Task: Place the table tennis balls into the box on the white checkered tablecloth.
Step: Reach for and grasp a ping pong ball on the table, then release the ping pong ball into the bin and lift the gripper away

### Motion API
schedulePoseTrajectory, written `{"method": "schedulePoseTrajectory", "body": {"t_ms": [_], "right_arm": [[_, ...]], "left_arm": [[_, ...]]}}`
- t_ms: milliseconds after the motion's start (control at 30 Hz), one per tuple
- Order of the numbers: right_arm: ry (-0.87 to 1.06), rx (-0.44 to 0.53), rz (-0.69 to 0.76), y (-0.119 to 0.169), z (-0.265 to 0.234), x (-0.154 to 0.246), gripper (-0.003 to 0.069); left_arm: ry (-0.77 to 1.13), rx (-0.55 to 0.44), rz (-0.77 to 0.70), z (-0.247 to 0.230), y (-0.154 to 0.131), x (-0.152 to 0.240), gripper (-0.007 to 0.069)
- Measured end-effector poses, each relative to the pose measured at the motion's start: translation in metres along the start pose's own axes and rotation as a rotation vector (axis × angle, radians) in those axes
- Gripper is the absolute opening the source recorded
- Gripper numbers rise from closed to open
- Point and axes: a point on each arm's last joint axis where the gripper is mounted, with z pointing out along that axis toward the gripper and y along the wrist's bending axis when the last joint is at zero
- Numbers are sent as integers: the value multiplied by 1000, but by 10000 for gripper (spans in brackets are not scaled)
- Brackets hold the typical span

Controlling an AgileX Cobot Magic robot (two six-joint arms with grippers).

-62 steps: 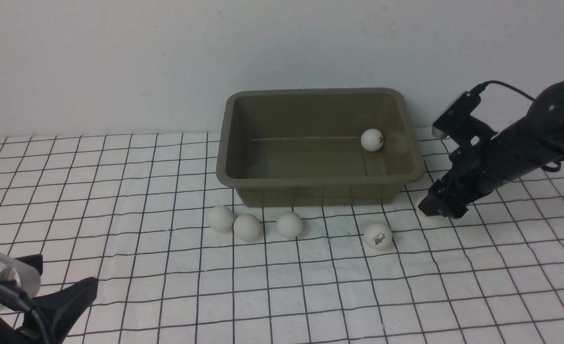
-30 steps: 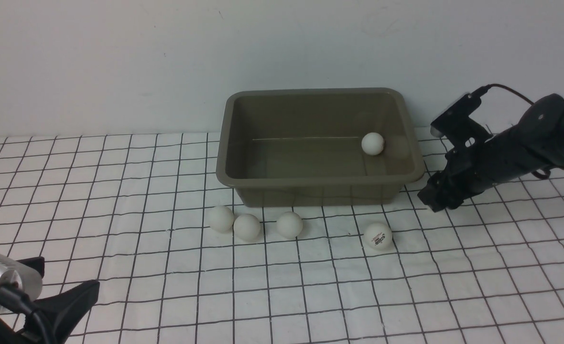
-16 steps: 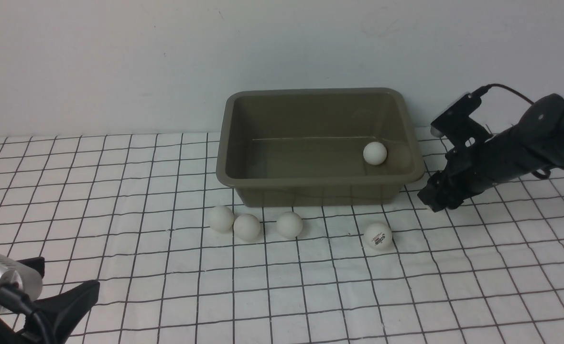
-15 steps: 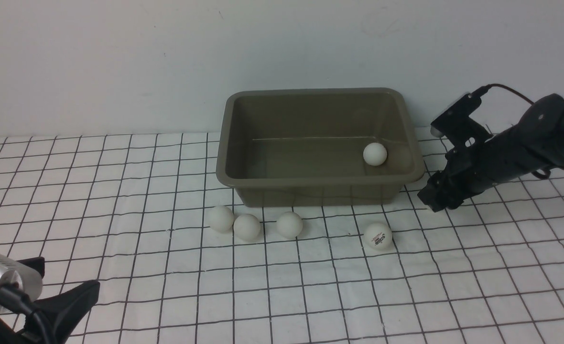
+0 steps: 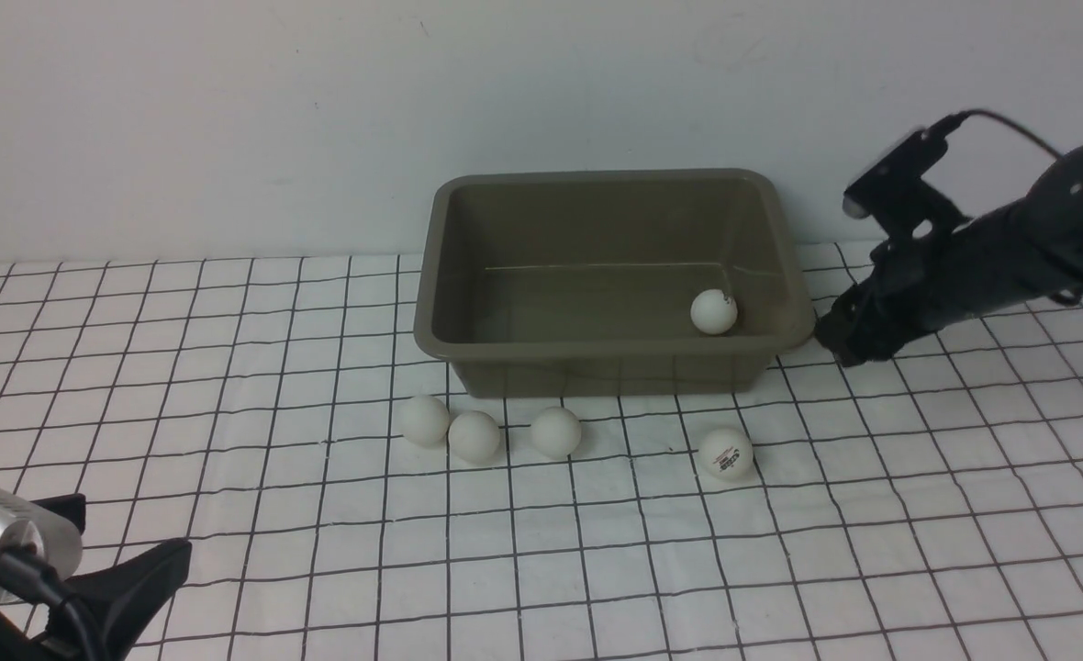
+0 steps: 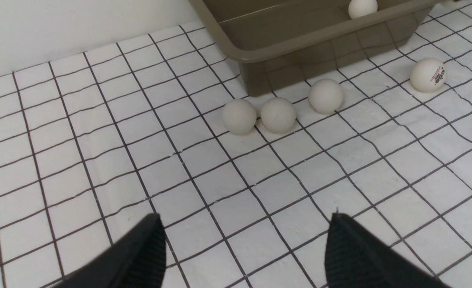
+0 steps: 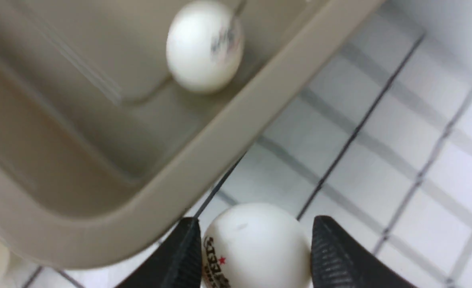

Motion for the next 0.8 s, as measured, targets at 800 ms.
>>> {"method": "schedulePoseTrajectory", "body": {"t_ms": [800], "right_arm": [[-227,-29,5,44,9,-45,323]], "left_arm": [[1,0,3,0,0,0,482]]}}
